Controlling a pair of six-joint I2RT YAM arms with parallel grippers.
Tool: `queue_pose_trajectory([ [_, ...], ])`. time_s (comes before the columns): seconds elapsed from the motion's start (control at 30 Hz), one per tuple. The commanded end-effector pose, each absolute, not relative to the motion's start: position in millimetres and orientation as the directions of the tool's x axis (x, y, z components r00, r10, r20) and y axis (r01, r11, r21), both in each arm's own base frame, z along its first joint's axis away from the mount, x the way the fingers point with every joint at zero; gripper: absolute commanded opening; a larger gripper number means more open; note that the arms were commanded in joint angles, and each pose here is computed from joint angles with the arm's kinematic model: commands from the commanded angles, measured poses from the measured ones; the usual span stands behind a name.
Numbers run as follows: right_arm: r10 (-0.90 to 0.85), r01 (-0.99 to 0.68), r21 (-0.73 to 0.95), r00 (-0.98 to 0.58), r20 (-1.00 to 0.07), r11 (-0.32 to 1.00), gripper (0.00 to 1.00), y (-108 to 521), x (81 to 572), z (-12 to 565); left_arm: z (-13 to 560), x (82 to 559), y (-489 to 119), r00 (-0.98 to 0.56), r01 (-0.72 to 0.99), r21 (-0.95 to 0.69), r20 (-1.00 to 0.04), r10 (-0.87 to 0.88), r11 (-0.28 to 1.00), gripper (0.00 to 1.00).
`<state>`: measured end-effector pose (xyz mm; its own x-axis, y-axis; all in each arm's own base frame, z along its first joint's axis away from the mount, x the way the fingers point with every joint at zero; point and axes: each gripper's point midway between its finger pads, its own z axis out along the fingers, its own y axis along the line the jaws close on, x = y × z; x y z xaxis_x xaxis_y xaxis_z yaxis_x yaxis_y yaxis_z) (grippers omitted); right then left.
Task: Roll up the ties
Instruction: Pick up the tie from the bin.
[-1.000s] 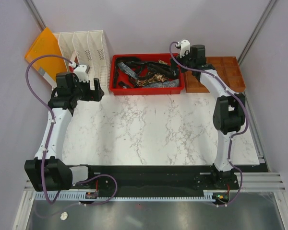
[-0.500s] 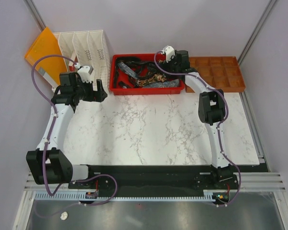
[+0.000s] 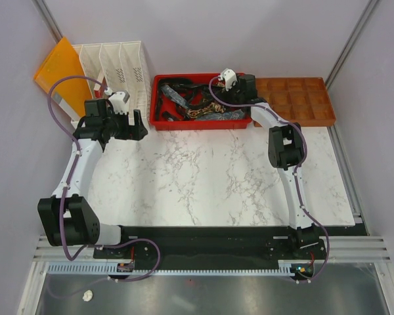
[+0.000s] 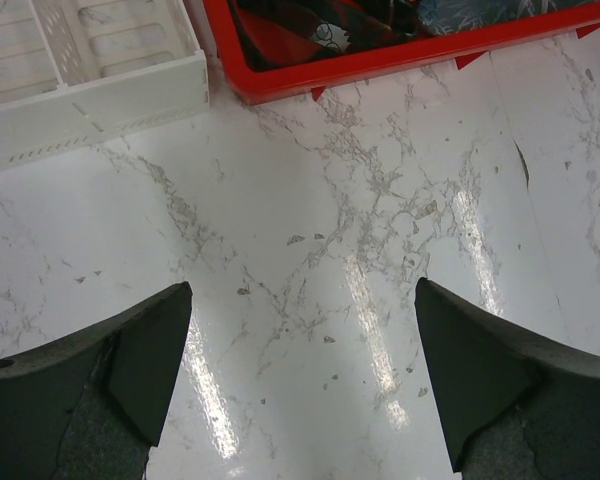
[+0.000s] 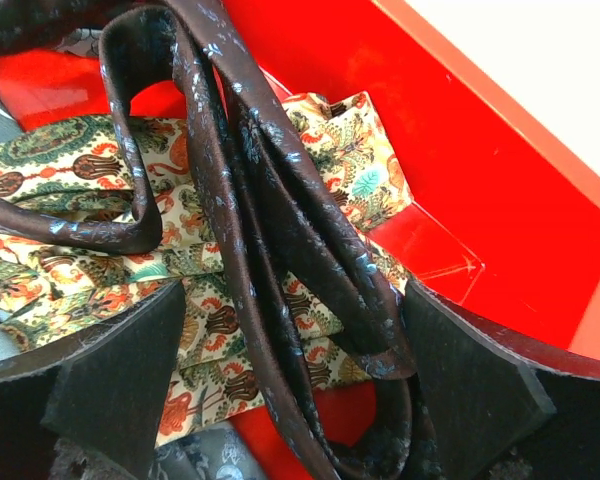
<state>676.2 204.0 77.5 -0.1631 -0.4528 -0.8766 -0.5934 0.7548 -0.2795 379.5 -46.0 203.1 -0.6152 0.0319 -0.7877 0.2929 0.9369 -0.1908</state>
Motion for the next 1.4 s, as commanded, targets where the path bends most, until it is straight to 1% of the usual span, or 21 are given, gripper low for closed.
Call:
queue_pose_trajectory([
  [0.0, -0.452, -0.614, -0.322, -0.065, -0.89, 0.721, 0.93, 217.7, 686.0, 94.9, 214.5, 387.9, -44.1, -0.588, 0.293, -0.166, -0.808, 0.04, 0.942, 1.0],
  [0.03, -0.455, -0.614, -0.327, -0.059, -0.889, 0.719, 0.89, 217.7, 686.7, 95.6, 213.0, 387.7, -43.3, -0.592, 0.288, -0.168, -0.805, 0.038, 0.943, 1.0],
  [0.07, -0.455, -0.613, -0.33, -0.054, -0.889, 0.717, 0.8, 219.0, 687.5, 97.0, 212.7, 388.0, -43.4, -0.591, 0.287, -0.167, -0.806, 0.037, 0.943, 1.0],
  [0.13, -0.456, -0.612, -0.331, -0.054, -0.888, 0.718, 0.72, 218.1, 688.8, 95.7, 212.7, 387.5, -42.5, -0.594, 0.281, -0.168, -0.804, 0.033, 0.945, 1.0],
  [0.17, -0.456, -0.614, -0.333, -0.05, -0.888, 0.715, 0.63, 219.5, 689.0, 95.7, 212.3, 387.5, -42.9, -0.594, 0.28, -0.169, -0.804, 0.033, 0.945, 1.0],
  [0.23, -0.467, -0.616, -0.35, -0.034, -0.883, 0.706, 0.52, 218.7, 689.7, 98.9, 213.1, 387.4, -42.4, -0.593, 0.277, -0.168, -0.804, 0.031, 0.946, 1.0],
  [0.27, -0.471, -0.616, -0.357, -0.027, -0.882, 0.702, 0.41, 220.5, 689.6, 100.8, 213.8, 387.2, -42.1, -0.591, 0.278, -0.165, -0.806, 0.033, 0.946, 1.0],
  [0.33, -0.476, -0.609, -0.368, -0.018, -0.879, 0.703, 0.26, 220.3, 690.6, 105.1, 214.9, 387.3, -40.1, -0.589, 0.269, -0.16, -0.807, 0.031, 0.95, 1.0],
  [0.37, -0.477, -0.598, -0.373, -0.018, -0.879, 0.709, 0.12, 217.8, 692.4, 108.3, 215.5, 387.6, -39.8, -0.588, 0.268, -0.158, -0.808, 0.031, 0.95, 1.0],
  [0.43, -0.477, -0.592, -0.379, -0.009, -0.879, 0.711, 0.02, 217.3, 693.1, 115.1, 217.5, 386.7, -39.5, -0.582, 0.269, -0.15, -0.812, 0.037, 0.951, 1.0],
  [0.47, -0.478, -0.595, -0.381, -0.005, -0.878, 0.707, 0.0, 218.6, 692.0, 116.7, 218.8, 386.8, -38.6, -0.578, 0.268, -0.147, -0.815, 0.037, 0.952, 1.0],
  [0.57, -0.458, -0.587, -0.38, 0.018, -0.889, 0.715, 0.0, 220.8, 691.0, 139.1, 224.3, 385.7, -38.2, -0.566, 0.267, -0.138, -0.824, 0.039, 0.954, 1.0],
  [0.67, -0.393, -0.553, -0.368, 0.078, -0.916, 0.747, 0.0, 223.9, 690.5, 191.1, 229.1, 385.9, -35.6, -0.555, 0.257, -0.126, -0.831, 0.04, 0.958, 1.0],
  [0.77, -0.314, -0.521, -0.354, 0.167, -0.934, 0.776, 0.0, 232.8, 683.4, 258.3, 233.2, 388.0, -32.8, -0.547, 0.244, -0.115, -0.836, 0.039, 0.963, 1.0],
  [0.87, -0.253, -0.524, -0.343, 0.237, -0.938, 0.78, 0.0, 238.5, 660.0, 323.1, 240.6, 388.9, -33.0, -0.53, 0.256, -0.105, -0.846, 0.049, 0.961, 1.0],
  [0.97, -0.239, -0.55, -0.338, 0.246, -0.939, 0.763, 0.0, 244.0, 640.4, 339.7, 250.5, 390.3, -33.8, -0.506, 0.275, -0.091, -0.86, 0.064, 0.957, 1.0],
  [1.0, -0.23, -0.548, -0.349, 0.277, -0.933, 0.76, 0.0, 243.5, 627.5, 364.3, 252.8, 390.9, -33.4, -0.501, 0.276, -0.086, -0.863, 0.067, 0.957, 1.0],
  [1.13, -0.242, -0.591, -0.36, 0.271, -0.932, 0.722, 0.0, 248.5, 592.6, 384.7, 266.1, 395.4, -32.0, -0.476, 0.274, -0.075, -0.877, 0.068, 0.959, 1.0],
  [1.17, -0.235, -0.596, -0.369, 0.293, -0.927, 0.713, 0.0, 250.7, 576.8, 403.9, 268.4, 394.6, -34.7, -0.472, 0.286, -0.08, -0.879, 0.068, 0.955, 1.0],
  [1.23, -0.261, -0.618, -0.38, 0.278, -0.925, 0.688, 0.0, 255.2, 560.4, 400.3, 273.1, 393.6, -38.5, -0.459, 0.311, -0.083, -0.886, 0.073, 0.947, 1.0],
  [1.37, -0.26, -0.632, -0.426, 0.341, -0.903, 0.648, 0.0, 280.4, 516.3, 429.8, 276.7, 388.2, -49.2, -0.455, 0.354, -0.122, -0.889, 0.057, 0.927, 1.0],
])
